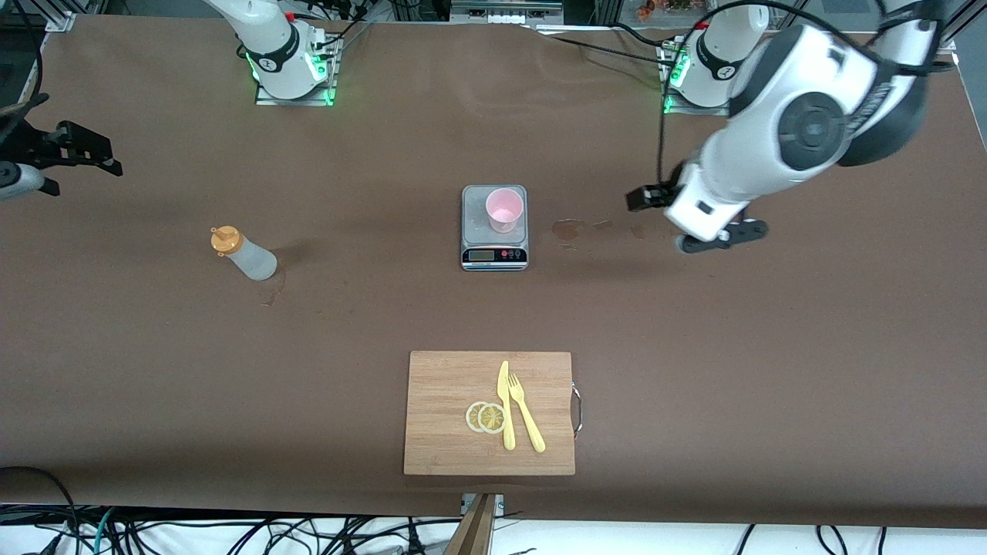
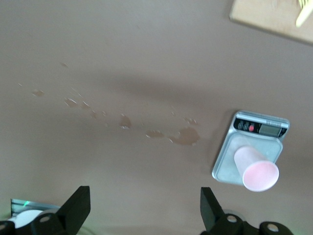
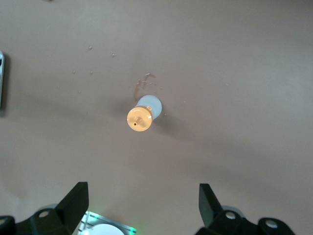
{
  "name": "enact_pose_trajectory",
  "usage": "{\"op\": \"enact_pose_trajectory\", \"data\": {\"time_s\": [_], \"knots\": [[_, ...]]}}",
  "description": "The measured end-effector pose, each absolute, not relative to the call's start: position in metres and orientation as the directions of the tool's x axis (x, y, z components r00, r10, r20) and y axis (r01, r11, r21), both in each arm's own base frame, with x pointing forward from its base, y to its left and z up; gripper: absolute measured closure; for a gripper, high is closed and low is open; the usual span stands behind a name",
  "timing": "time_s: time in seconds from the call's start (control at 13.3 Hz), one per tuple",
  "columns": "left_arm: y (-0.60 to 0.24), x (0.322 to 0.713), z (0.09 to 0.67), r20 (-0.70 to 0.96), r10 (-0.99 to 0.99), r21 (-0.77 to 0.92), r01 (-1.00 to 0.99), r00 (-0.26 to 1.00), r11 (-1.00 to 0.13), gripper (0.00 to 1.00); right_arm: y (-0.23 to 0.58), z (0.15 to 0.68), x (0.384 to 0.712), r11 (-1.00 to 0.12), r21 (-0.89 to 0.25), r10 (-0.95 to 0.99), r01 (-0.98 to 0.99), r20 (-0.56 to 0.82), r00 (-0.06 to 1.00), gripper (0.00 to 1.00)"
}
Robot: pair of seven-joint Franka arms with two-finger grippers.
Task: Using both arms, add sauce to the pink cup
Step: 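Release the cup and withdraw the left gripper while the right gripper reaches, then grasp the white sauce bottle with the right gripper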
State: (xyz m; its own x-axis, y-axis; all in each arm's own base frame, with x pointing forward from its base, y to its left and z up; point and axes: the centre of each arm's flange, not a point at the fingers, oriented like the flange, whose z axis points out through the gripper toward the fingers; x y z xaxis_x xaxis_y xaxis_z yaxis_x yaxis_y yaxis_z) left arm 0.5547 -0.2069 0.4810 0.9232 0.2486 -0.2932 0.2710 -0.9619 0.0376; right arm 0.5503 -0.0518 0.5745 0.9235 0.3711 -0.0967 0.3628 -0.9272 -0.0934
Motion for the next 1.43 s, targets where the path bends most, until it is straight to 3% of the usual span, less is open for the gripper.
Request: {"op": "enact_pose_trajectory", "data": {"time_s": [0.38,0.75,1.13,1.43], "knots": [[-0.126,0.58,0.486,-0.238,0.3,0.001,0.31,0.924,-0.951,0.01,-0.066,0.535,0.57,-0.788,-0.203,0.6,0.581,-0.037,0.799,0.0],[-0.076,0.589,0.487,-0.234,0.311,0.019,0.324,0.921,-0.946,0.01,-0.113,0.467,0.578,-0.558,-0.295,0.783,0.776,0.123,0.61,0.0],[-0.07,0.59,0.487,-0.23,0.323,0.011,0.335,0.918,-0.942,0.0,-0.179,0.386,0.55,-0.31,-0.322,0.832,0.894,0.362,0.419,0.0],[-0.052,0.587,0.503,-0.165,0.277,-0.015,0.278,0.947,-0.96,0.0,-0.201,0.302,0.546,-0.138,-0.278,0.761,0.951,0.585,0.281,0.0]]}}
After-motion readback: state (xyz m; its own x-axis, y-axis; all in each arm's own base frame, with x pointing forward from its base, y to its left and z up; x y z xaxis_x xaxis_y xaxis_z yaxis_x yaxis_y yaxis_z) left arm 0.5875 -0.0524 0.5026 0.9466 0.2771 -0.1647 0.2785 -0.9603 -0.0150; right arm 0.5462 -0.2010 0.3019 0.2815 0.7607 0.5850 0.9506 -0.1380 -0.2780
